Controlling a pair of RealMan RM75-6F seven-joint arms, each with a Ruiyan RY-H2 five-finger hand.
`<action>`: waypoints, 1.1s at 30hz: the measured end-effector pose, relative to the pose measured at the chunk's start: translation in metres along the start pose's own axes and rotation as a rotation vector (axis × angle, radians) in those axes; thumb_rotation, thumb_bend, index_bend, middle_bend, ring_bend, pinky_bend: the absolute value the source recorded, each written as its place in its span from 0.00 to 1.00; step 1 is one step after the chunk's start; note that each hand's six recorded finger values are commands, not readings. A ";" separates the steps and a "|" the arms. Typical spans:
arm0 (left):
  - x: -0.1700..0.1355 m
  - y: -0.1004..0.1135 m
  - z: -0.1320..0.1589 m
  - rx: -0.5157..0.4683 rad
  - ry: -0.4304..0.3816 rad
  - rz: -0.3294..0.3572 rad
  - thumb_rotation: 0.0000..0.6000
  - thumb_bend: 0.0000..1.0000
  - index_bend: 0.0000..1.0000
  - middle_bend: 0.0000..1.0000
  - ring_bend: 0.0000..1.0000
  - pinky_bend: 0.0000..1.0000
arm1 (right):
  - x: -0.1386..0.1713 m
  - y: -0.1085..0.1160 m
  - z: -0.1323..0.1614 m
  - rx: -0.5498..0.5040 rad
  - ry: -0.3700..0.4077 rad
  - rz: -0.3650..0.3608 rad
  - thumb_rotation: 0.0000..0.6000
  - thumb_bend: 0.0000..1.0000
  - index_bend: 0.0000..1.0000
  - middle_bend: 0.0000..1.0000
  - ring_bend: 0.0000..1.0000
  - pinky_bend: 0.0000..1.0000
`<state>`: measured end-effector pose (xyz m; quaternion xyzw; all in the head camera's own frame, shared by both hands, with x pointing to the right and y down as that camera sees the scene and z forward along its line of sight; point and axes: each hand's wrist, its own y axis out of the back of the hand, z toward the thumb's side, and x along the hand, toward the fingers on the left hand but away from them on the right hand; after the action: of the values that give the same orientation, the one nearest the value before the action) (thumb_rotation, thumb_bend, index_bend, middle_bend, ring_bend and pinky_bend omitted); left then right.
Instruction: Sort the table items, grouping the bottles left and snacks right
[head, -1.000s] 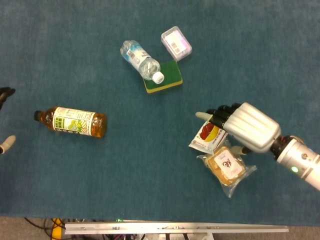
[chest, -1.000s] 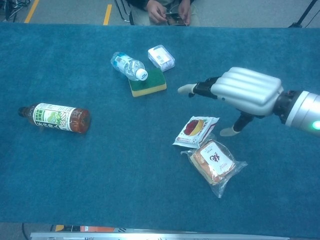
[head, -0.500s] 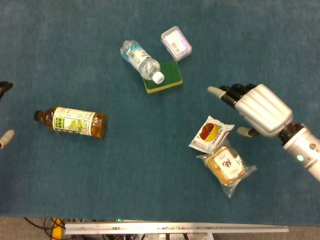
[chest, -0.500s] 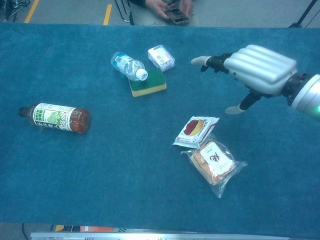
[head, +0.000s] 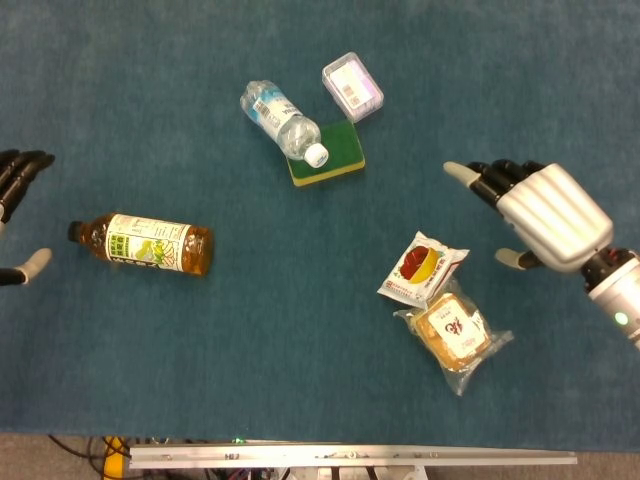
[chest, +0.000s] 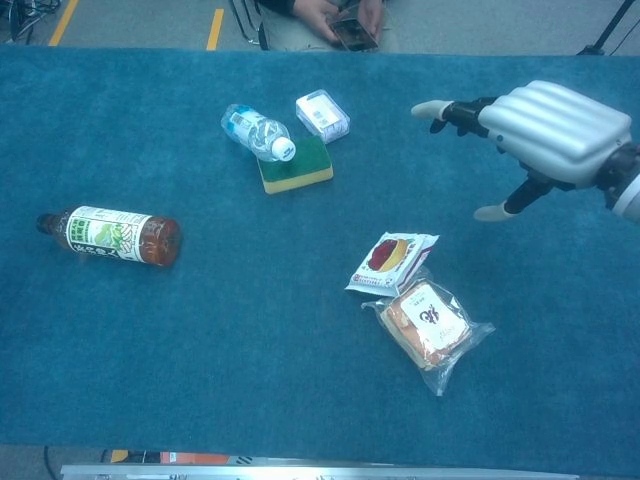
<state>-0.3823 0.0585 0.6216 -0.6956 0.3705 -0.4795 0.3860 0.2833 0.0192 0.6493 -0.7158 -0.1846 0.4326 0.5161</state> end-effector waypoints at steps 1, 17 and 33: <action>0.000 0.000 0.000 -0.001 0.001 0.000 1.00 0.26 0.07 0.11 0.07 0.21 | 0.000 -0.001 -0.001 -0.001 -0.004 0.002 1.00 0.05 0.06 0.25 0.28 0.49; -0.002 0.000 -0.006 0.000 0.017 0.002 1.00 0.26 0.07 0.11 0.06 0.21 | -0.007 0.001 -0.004 -0.024 -0.035 -0.004 1.00 0.04 0.06 0.25 0.28 0.47; -0.001 0.001 0.005 0.011 -0.019 0.015 1.00 0.26 0.07 0.12 0.07 0.21 | -0.045 0.006 0.007 -0.067 -0.012 -0.021 1.00 0.04 0.06 0.25 0.26 0.47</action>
<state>-0.3778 0.0594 0.6189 -0.6951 0.3695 -0.4720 0.3968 0.2515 -0.0115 0.6625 -0.7281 -0.2096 0.4251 0.4951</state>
